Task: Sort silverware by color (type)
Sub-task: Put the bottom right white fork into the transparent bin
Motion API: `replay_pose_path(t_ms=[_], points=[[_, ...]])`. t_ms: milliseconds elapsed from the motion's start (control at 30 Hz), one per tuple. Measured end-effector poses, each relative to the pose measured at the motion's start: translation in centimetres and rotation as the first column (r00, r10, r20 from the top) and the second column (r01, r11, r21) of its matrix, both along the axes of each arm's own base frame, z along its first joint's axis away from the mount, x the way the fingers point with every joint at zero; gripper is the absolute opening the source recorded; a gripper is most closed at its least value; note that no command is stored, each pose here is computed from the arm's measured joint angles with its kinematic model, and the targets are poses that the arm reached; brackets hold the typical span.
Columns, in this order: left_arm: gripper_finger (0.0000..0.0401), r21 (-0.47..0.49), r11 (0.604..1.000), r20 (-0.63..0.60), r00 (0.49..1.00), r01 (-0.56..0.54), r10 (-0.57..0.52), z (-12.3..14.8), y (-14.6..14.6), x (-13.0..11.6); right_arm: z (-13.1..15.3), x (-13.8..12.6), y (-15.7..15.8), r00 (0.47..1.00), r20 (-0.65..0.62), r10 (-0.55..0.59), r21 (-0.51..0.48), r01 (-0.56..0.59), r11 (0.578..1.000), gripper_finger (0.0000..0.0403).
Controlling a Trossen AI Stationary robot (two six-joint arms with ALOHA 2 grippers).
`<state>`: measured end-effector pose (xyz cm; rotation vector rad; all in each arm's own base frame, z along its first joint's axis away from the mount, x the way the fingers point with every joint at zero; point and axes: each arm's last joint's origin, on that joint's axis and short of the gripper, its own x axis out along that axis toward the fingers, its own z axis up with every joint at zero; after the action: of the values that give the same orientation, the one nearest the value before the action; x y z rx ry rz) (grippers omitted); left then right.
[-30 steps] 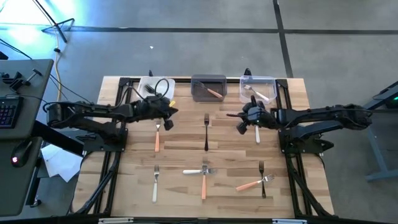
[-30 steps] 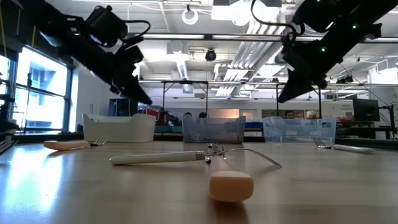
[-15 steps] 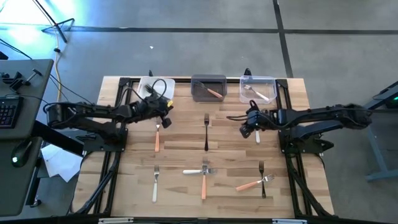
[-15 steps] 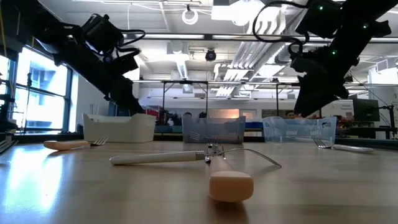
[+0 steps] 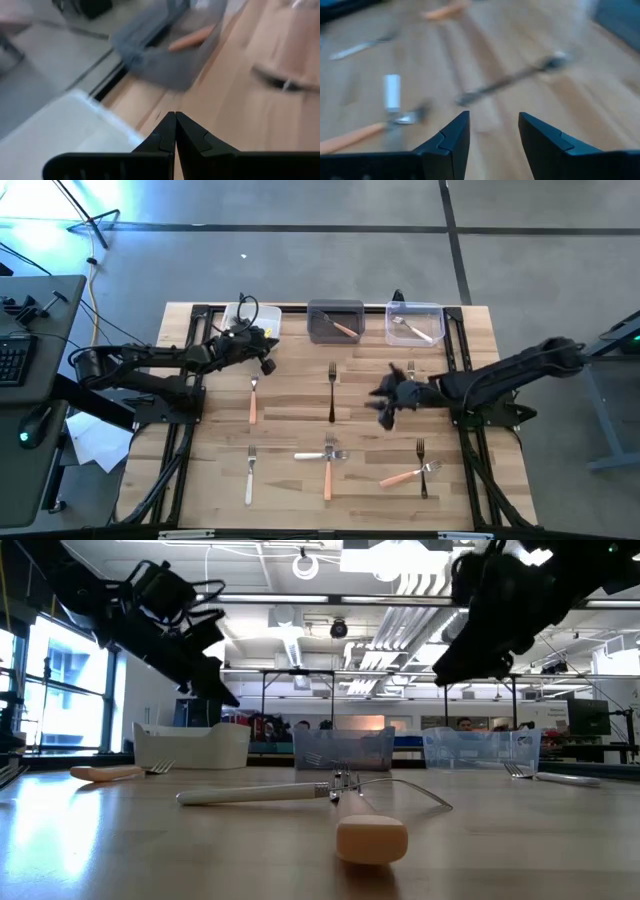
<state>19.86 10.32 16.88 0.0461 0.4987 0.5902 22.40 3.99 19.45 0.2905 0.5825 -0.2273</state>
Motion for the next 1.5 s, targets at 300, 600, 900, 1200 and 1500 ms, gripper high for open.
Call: replay_pose_path(t_ms=[300,600,900,1200,1500], points=[[0.0,0.151,0.987,0.166,0.983,0.051,-0.077,2.1,-2.2,1.7,-1.9,2.8,6.2,0.979,-0.032,0.2,-0.005,-0.2,0.98,0.0185],[0.0,0.165,0.985,0.173,0.982,0.048,-0.077,2.2,-2.5,1.9,-3.3,7.1,9.7,0.963,-0.206,0.171,-0.097,-0.194,0.976,0.027],[0.0,0.154,0.987,0.165,0.983,0.051,-0.077,2.0,-2.5,1.9,-5.9,10.6,11.6,0.925,-0.328,0.194,-0.078,-0.231,0.97,0.0275],[0.0,0.143,0.987,0.143,0.985,0.075,-0.095,1.8,-3.0,2.0,-6.3,10.9,11.5,0.917,-0.334,0.22,-0.043,-0.248,0.968,0.0252],[0.0,0.142,0.987,0.139,0.985,0.079,-0.098,1.8,-3.1,2.0,-7.5,11.3,11.1,0.9,-0.361,0.245,0.001,-0.263,0.965,0.0177]])
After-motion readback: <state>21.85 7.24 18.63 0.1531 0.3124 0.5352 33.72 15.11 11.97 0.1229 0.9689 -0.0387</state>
